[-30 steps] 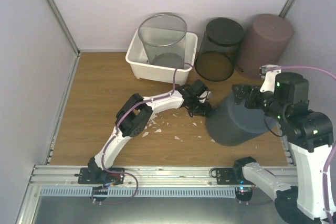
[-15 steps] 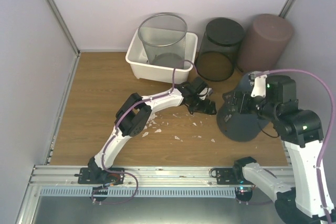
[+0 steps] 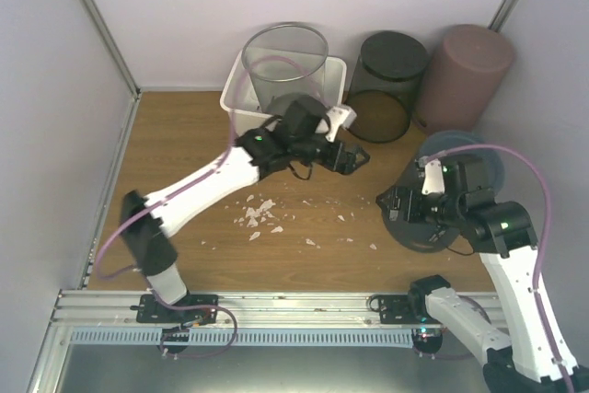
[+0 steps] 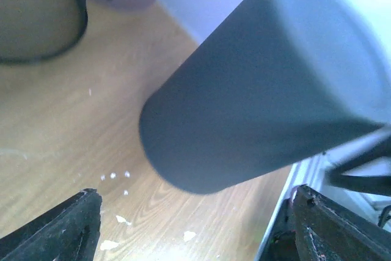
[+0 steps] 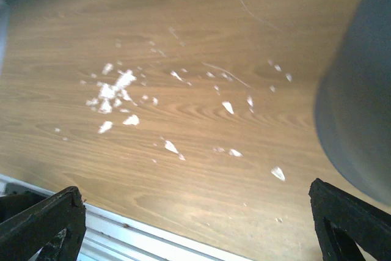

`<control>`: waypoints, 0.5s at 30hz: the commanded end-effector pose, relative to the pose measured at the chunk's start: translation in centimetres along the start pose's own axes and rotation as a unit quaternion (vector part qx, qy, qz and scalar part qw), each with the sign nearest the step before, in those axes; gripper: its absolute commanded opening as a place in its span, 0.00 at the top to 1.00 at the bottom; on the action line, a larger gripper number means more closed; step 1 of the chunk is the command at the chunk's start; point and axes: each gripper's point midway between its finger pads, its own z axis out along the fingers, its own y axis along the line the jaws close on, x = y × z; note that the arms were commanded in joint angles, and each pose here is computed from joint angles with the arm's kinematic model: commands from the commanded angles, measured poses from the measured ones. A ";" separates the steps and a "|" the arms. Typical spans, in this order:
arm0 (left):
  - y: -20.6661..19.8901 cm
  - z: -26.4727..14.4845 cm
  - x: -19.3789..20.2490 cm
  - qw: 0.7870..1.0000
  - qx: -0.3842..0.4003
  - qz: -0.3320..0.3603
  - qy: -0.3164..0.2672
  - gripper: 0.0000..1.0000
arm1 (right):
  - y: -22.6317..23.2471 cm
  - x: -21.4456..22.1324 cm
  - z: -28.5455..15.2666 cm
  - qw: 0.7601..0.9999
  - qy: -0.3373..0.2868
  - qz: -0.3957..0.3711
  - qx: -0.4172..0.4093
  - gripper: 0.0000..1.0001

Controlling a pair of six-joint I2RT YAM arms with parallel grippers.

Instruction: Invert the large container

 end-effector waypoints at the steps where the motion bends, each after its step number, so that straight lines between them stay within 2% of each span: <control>1: -2.5 -8.3 -4.4 0.989 -0.021 0.092 -0.117 0.15 | -2.9 2.6 1.4 0.996 0.041 0.052 0.063 0.01; 3: -3.4 -11.1 -6.0 0.979 -0.035 0.135 -0.150 0.13 | -3.5 3.0 1.6 0.994 0.043 0.070 0.075 0.01; 6: -4.1 -14.5 -8.6 0.952 -0.080 0.226 -0.192 0.11 | -4.6 3.2 1.8 0.989 0.038 0.096 0.105 0.00; 10: -2.6 -16.9 -11.7 0.901 -0.192 0.328 -0.210 0.05 | -6.6 3.8 2.9 0.979 0.050 0.124 0.153 0.00; 15: -0.1 -18.9 -15.0 0.830 -0.305 0.407 -0.231 0.02 | -7.5 2.9 3.8 0.971 0.040 0.151 0.179 0.00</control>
